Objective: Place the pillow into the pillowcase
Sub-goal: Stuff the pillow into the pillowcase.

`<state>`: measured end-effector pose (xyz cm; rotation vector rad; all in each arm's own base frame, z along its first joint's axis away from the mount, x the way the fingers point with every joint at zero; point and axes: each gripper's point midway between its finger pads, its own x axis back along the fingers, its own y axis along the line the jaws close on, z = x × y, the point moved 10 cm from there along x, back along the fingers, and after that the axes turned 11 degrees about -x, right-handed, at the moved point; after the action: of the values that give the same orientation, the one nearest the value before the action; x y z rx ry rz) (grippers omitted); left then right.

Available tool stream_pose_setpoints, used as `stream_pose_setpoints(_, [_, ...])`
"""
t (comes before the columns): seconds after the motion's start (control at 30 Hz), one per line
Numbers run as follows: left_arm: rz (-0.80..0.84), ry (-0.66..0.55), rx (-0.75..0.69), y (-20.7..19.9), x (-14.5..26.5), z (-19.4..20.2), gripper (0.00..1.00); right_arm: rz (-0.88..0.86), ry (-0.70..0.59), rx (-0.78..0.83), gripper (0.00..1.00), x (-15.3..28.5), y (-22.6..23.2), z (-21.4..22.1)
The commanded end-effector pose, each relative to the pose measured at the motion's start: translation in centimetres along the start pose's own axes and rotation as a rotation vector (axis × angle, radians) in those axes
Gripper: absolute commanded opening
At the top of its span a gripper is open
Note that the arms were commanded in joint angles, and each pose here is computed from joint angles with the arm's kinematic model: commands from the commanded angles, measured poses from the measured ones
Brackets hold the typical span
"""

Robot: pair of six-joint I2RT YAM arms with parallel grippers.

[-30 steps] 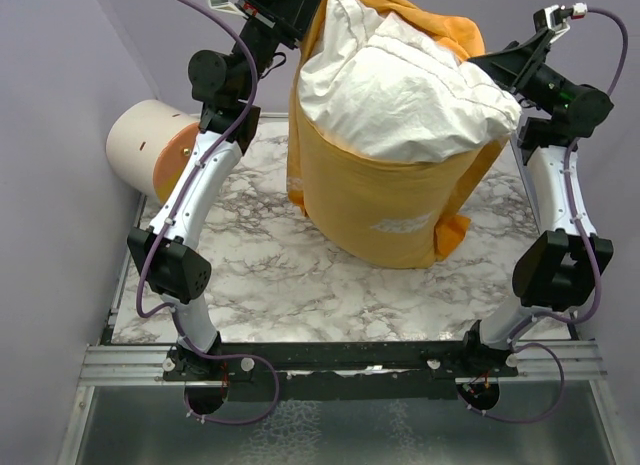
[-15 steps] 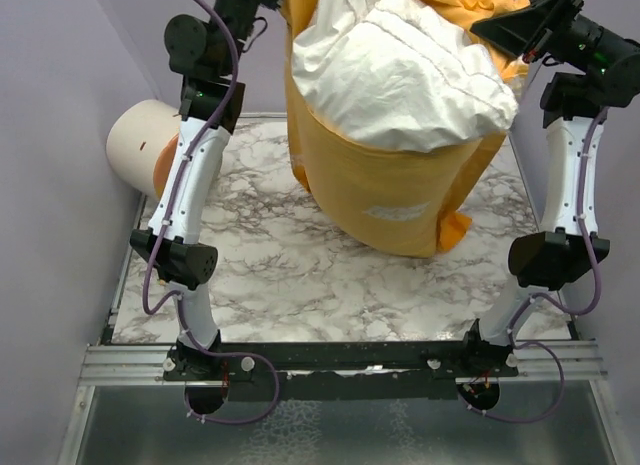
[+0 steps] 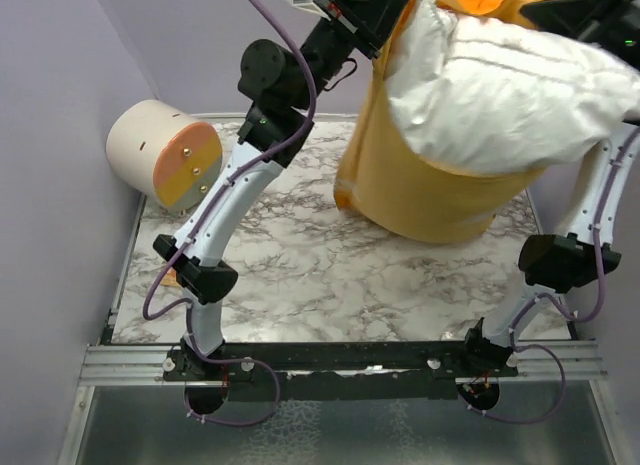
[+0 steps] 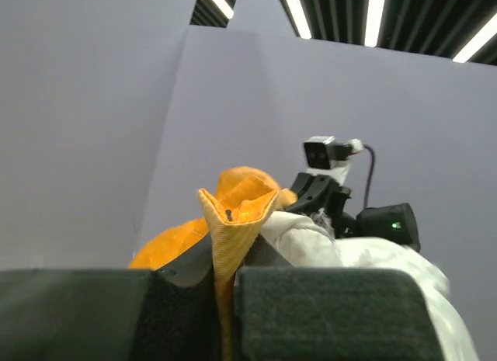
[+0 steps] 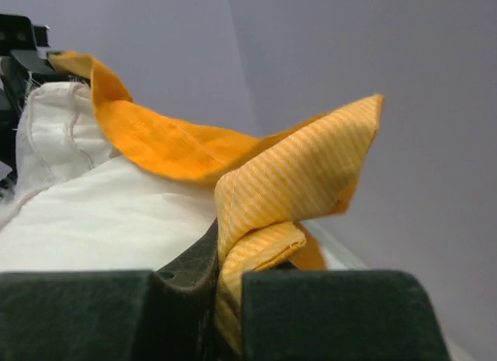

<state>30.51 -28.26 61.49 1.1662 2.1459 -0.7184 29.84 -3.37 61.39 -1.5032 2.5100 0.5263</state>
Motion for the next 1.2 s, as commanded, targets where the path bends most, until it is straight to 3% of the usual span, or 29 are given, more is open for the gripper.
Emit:
stream_pose_setpoints(0.0, [-0.232, -0.251, -0.233, 5.9, 0.6, -9.6, 0.0, -0.347, 0.084, 0.028, 0.0, -6.8, 9.9, 2.7])
stream_pose_setpoints(0.07, [-0.374, -0.344, -0.188, 12.4, 1.6, -11.4, 0.0, -0.553, 0.107, 0.081, 0.0, -8.2, 16.7, 3.0])
stream_pose_setpoints(0.1, [-0.404, -0.367, -0.151, 14.4, 2.1, -11.5, 0.0, -0.591, 0.086, 0.093, 0.0, -7.7, 17.9, 2.5])
stream_pose_setpoints(0.17, [-0.347, -0.367, -0.091, 14.8, 2.0, -11.0, 0.0, -0.366, 0.029, 0.101, 0.0, -5.2, 14.3, 0.1])
stream_pose_setpoints(0.23, [-0.2, -0.291, -0.049, 10.3, 0.7, -8.3, 0.0, -0.126, -0.043, 0.092, 0.0, -3.0, 7.2, -1.1])
stream_pose_setpoints(0.33, [0.06, -0.163, -0.07, -2.1, -0.5, -4.1, 0.0, 0.074, -0.12, -0.002, 0.0, 0.1, -1.2, -1.1])
stream_pose_setpoints(0.4, [0.107, -0.14, -0.151, -7.1, -0.1, -3.7, 0.0, 0.028, -0.078, -0.051, 0.0, -0.3, -1.7, 0.1])
stream_pose_setpoints(0.43, [0.075, -0.138, -0.195, -7.1, -0.1, -3.8, 0.0, -0.053, -0.021, -0.056, 0.0, -1.7, 0.0, 1.1])
stream_pose_setpoints(0.5, [-0.123, -0.189, -0.288, -1.5, -0.5, -5.3, 0.0, -0.273, 0.078, -0.001, 0.0, -5.9, 6.2, 3.3])
stream_pose_setpoints(0.57, [-0.26, -0.279, -0.22, 5.7, -0.6, -7.1, 0.0, -0.475, 0.117, 0.02, 0.0, -9.4, 14.1, 4.7])
stream_pose_setpoints(0.63, [-0.33, -0.354, -0.145, 10.5, 0.0, -8.4, 0.0, -0.538, 0.117, -0.017, 0.0, -8.5, 16.7, 3.8])
stream_pose_setpoints(0.67, [-0.308, -0.352, -0.103, 11.1, 0.1, -8.3, 0.0, -0.459, 0.088, 0.008, 0.0, -7.1, 15.1, 2.6])
stream_pose_setpoints(0.73, [-0.202, -0.279, -0.067, 8.2, -0.5, -6.8, 0.0, -0.212, 0.013, 0.054, 0.0, -4.3, 10.1, 0.0])
stream_pose_setpoints(0.8, [-0.056, -0.194, -0.076, 1.3, -1.1, -4.1, 0.0, -0.041, -0.046, 0.022, 0.0, -1.2, 3.9, -1.0])
stream_pose_setpoints(0.87, [0.027, -0.15, -0.139, -5.3, -0.7, -2.5, 0.0, 0.036, -0.071, -0.053, 0.0, 1.0, -0.4, -0.5])
stream_pose_setpoints(0.9, [0.028, -0.135, -0.166, -6.3, -0.6, -2.7, 0.0, 0.04, -0.064, -0.069, 0.0, 1.3, -1.0, -0.1])
stream_pose_setpoints(1.0, [-0.137, -0.2, -0.255, -1.8, -1.0, -5.3, 0.0, -0.142, 0.036, -0.062, 0.0, -2.1, 4.2, 1.7])
stream_pose_setpoints(1.1, [-0.263, -0.346, -0.156, 7.1, -0.6, -8.2, 0.0, -0.427, 0.106, -0.022, 0.0, -7.9, 14.0, 3.6])
stream_pose_setpoints(1.17, [-0.251, -0.356, -0.113, 8.6, -0.5, -7.9, 0.0, -0.547, 0.099, -0.012, 0.0, -7.7, 17.2, 3.3])
